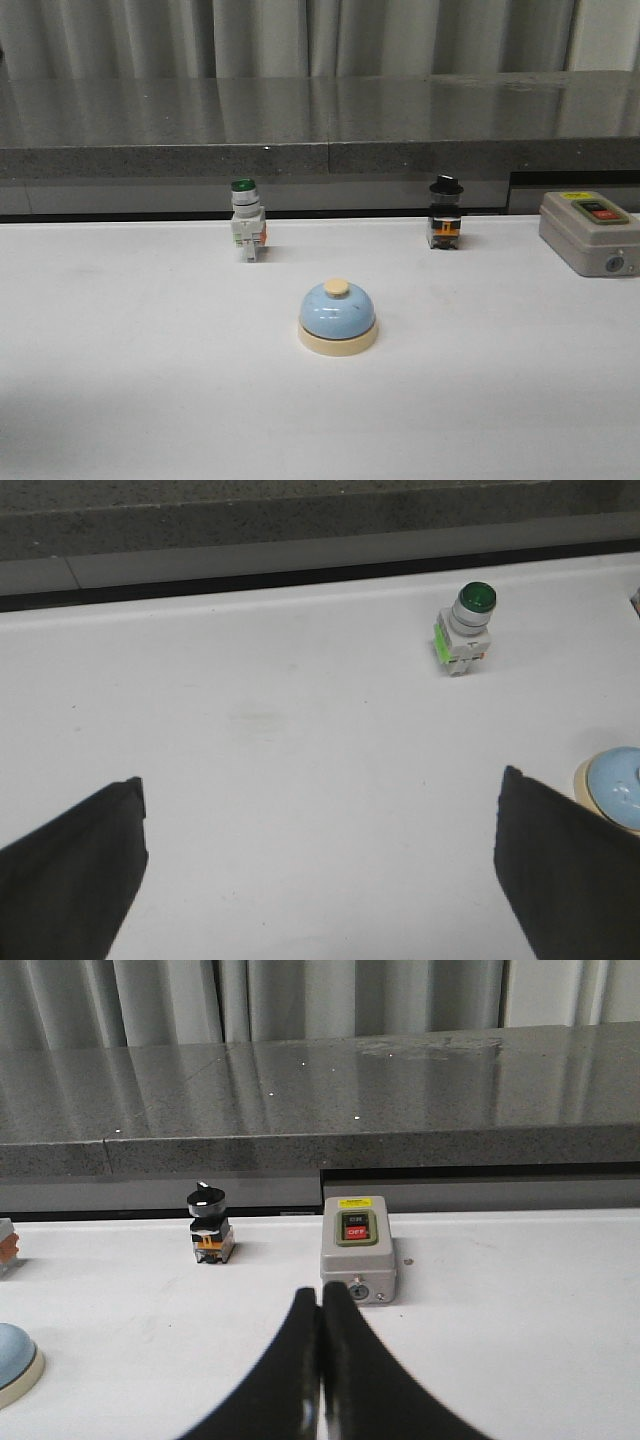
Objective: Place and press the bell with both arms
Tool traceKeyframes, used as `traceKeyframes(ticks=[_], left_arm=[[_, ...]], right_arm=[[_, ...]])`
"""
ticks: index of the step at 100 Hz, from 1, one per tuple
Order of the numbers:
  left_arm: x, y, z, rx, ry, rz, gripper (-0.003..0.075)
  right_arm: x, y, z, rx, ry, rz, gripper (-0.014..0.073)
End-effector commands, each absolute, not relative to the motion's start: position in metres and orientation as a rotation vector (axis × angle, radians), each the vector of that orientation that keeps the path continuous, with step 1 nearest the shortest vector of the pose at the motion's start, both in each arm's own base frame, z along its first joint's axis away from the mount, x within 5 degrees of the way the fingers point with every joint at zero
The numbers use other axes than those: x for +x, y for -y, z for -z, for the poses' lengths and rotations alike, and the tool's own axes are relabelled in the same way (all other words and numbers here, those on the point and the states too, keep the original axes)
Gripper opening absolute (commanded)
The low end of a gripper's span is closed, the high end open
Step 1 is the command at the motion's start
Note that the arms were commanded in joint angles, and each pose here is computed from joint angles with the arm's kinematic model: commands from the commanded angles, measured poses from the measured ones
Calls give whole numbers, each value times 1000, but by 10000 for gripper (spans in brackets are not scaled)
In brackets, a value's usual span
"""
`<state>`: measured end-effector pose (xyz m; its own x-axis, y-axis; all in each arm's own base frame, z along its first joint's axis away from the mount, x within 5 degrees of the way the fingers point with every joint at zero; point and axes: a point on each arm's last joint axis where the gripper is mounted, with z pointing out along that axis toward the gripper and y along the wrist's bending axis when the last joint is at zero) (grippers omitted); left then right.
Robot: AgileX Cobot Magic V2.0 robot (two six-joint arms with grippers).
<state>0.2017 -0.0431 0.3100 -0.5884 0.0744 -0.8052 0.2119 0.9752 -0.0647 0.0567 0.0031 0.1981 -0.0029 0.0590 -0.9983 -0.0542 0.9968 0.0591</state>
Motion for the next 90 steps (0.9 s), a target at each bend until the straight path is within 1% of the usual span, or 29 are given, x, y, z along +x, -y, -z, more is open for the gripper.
traceKeyframes(ticks=[1, 22, 28, 32, 37, 44, 47, 49, 54, 56, 61, 71, 90], left_arm=[[180, 38, -326, 156, -2045, 212, 663], [131, 29, -323, 151, -1934, 220, 660], [121, 27, -323, 150, -1903, 222, 645], [115, 26, -324, 149, -1880, 223, 620], [110, 25, -326, 149, -1856, 224, 577], [105, 24, -329, 148, -1830, 226, 485], [103, 24, -329, 147, -1823, 226, 426], [103, 24, -330, 147, -1821, 226, 401], [103, 24, -330, 147, -1821, 226, 293], [103, 24, -330, 147, -1821, 226, 265], [103, 24, -330, 147, -1821, 226, 154], [103, 24, -330, 147, -1819, 226, -19], [103, 24, -330, 147, -1819, 226, -19]], right_arm=[[54, -3, -212, 4, -1450, -82, -60], [54, -3, -212, 4, -1450, -82, -60], [54, -3, -212, 4, -1450, -82, -60], [54, -3, -212, 4, -1450, -82, -60], [54, -3, -212, 4, -1450, -82, -60], [54, -3, -212, 4, -1450, -82, -60], [54, -3, -212, 4, -1450, -82, -60], [54, -3, -212, 4, -1450, -82, -60], [54, -3, -212, 4, -1450, -82, -60], [54, -3, -212, 4, -1450, -82, -60], [54, -3, -212, 4, -1450, -82, -60], [54, -3, -212, 4, -1450, -82, -60], [54, -3, -212, 4, -1450, -82, -60]])
